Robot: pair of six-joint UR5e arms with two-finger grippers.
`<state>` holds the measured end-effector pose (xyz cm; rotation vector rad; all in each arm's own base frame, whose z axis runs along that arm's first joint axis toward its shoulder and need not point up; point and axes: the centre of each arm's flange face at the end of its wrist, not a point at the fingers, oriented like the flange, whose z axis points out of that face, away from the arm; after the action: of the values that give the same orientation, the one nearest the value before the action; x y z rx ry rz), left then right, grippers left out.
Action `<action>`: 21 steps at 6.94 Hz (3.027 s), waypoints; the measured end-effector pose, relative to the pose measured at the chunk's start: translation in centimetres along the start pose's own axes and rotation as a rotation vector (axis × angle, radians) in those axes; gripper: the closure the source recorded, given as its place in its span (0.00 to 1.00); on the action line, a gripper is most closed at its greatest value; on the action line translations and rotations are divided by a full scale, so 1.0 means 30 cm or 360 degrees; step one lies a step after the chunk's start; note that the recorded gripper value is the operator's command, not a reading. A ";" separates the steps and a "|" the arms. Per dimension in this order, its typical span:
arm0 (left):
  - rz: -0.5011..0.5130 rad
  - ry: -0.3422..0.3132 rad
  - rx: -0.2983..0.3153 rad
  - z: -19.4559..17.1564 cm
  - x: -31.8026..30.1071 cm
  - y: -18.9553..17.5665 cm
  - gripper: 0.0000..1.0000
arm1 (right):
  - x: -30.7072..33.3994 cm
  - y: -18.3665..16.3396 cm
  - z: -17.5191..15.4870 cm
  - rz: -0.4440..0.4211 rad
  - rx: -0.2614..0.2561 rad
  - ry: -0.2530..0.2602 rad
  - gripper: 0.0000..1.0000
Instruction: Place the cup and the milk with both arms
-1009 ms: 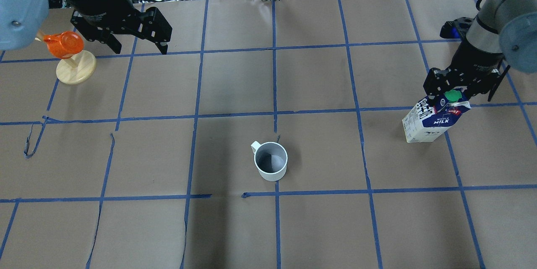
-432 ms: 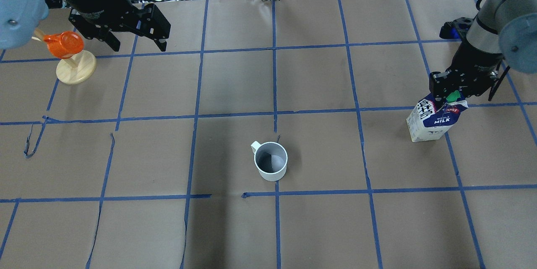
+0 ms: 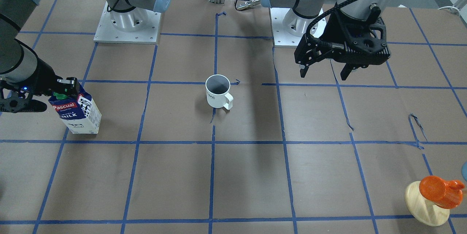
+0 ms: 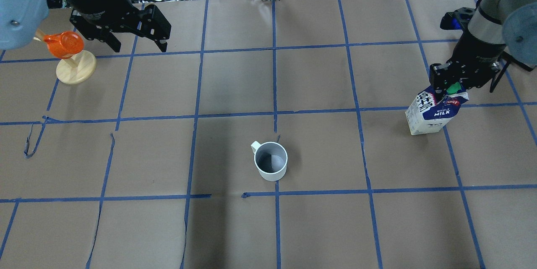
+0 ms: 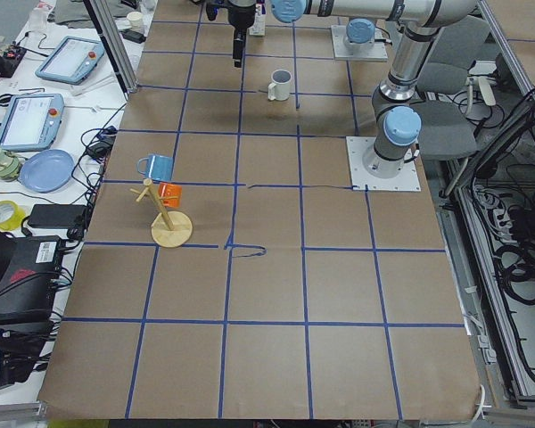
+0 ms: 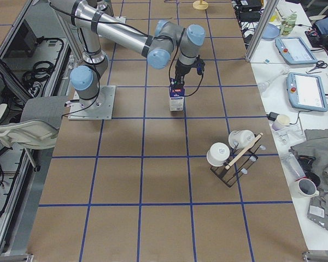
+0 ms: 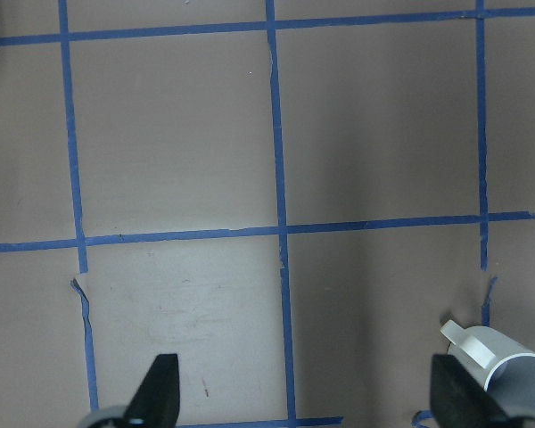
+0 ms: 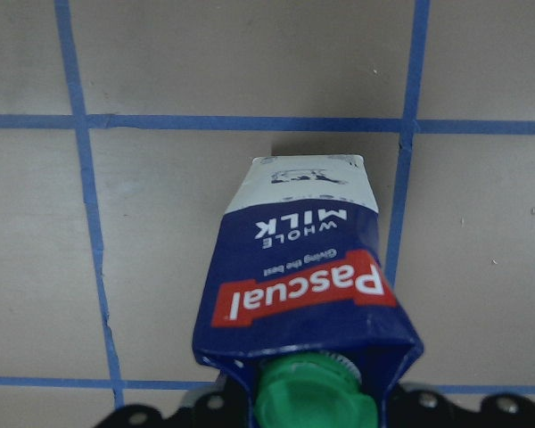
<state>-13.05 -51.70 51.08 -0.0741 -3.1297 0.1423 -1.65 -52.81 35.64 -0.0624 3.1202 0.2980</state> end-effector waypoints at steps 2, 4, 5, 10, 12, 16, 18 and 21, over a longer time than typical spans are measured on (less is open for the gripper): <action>0.0001 -0.0001 -0.0001 0.000 0.000 0.000 0.00 | -0.245 0.010 -0.039 -0.0130 0.0000 0.0026 0.81; 0.0010 -0.0016 0.0007 -0.009 -0.003 0.000 0.00 | -0.506 0.070 -0.047 -0.0149 0.0001 -0.0039 0.81; 0.0013 -0.0019 0.0006 -0.008 -0.004 0.001 0.00 | -0.638 0.109 -0.040 -0.0086 -0.0010 -0.0064 0.81; 0.0017 -0.0009 0.0000 -0.002 -0.002 0.002 0.00 | -1.018 0.267 0.115 0.0091 -0.0008 -0.0122 0.81; 0.0017 -0.0006 0.0000 -0.002 -0.001 0.002 0.00 | -1.019 0.279 0.140 0.0093 -0.0013 -0.0113 0.80; 0.0017 -0.0009 0.0000 -0.002 -0.002 0.002 0.00 | -1.012 0.286 0.164 0.0082 -0.0043 -0.0097 0.00; 0.0017 -0.0012 0.0002 -0.003 -0.002 0.002 0.00 | -0.990 0.270 0.107 0.0078 0.0040 -0.0030 0.00; 0.0017 -0.0012 0.0003 -0.005 -0.002 0.002 0.00 | -0.948 0.235 -0.311 0.0115 0.0288 0.0111 0.00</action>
<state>-12.97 -51.63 51.23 -0.0904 -3.1370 0.1461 26.46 -46.55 46.41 0.0417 3.2072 0.0132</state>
